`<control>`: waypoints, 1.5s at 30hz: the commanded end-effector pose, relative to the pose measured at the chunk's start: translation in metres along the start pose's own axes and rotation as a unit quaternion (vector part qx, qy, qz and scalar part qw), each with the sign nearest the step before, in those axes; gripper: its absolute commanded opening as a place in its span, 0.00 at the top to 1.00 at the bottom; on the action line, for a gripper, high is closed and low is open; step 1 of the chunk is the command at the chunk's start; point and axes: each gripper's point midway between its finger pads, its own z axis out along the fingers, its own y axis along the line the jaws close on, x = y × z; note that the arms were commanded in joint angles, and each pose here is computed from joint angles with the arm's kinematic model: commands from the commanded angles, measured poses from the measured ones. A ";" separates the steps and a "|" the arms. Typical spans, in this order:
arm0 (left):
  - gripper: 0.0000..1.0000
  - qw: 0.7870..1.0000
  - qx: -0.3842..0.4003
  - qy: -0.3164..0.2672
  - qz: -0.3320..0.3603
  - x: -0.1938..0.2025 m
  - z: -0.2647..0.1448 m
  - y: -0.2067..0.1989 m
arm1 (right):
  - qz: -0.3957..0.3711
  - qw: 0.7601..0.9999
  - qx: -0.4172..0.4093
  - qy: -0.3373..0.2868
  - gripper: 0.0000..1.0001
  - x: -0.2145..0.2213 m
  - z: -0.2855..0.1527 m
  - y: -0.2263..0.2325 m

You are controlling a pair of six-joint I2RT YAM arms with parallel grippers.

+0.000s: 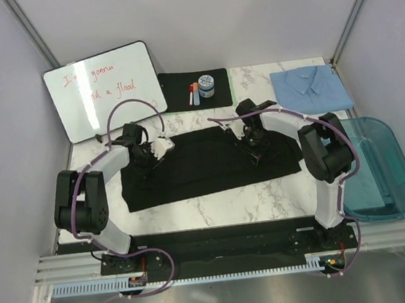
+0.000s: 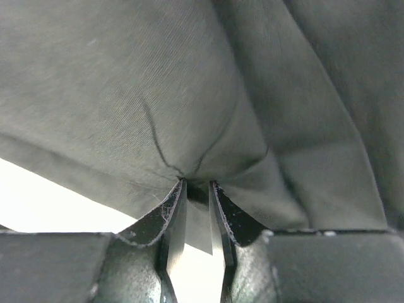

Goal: Fold and stack the long sleeve shirts
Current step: Fold the shirt

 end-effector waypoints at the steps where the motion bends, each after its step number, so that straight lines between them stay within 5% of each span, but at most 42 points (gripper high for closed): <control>1: 0.68 0.995 -0.021 0.099 0.014 0.072 -0.002 -0.001 | -0.010 0.999 0.034 0.003 0.73 -0.018 0.022 -0.007; 6: 0.64 0.997 0.000 0.076 0.000 0.081 -0.020 -0.017 | -0.038 0.997 0.070 0.002 0.75 -0.056 0.042 -0.029; 13: 0.01 0.998 0.021 -0.058 -0.019 0.005 -0.063 -0.035 | -0.067 0.985 0.153 0.034 0.78 -0.057 0.039 -0.099; 19: 0.01 0.983 0.021 -0.183 0.000 -0.052 -0.115 -0.039 | -0.073 0.974 0.210 0.042 0.78 -0.047 0.019 -0.172; 27: 0.01 0.939 0.094 -0.329 0.037 -0.097 -0.150 -0.079 | -0.122 0.956 0.266 -0.022 0.77 -0.119 0.003 -0.213; 31: 0.03 0.959 0.078 -0.269 0.054 -0.077 -0.122 -0.068 | -0.128 0.956 0.260 -0.035 0.75 -0.123 -0.014 -0.202; 36: 0.30 0.975 0.085 -0.181 0.099 -0.065 -0.075 -0.054 | -0.114 0.966 0.226 -0.058 0.68 -0.110 -0.029 -0.170; 45: 0.48 0.986 0.082 -0.046 0.138 -0.059 0.010 -0.064 | -0.029 0.982 0.148 -0.111 0.62 -0.101 -0.058 -0.117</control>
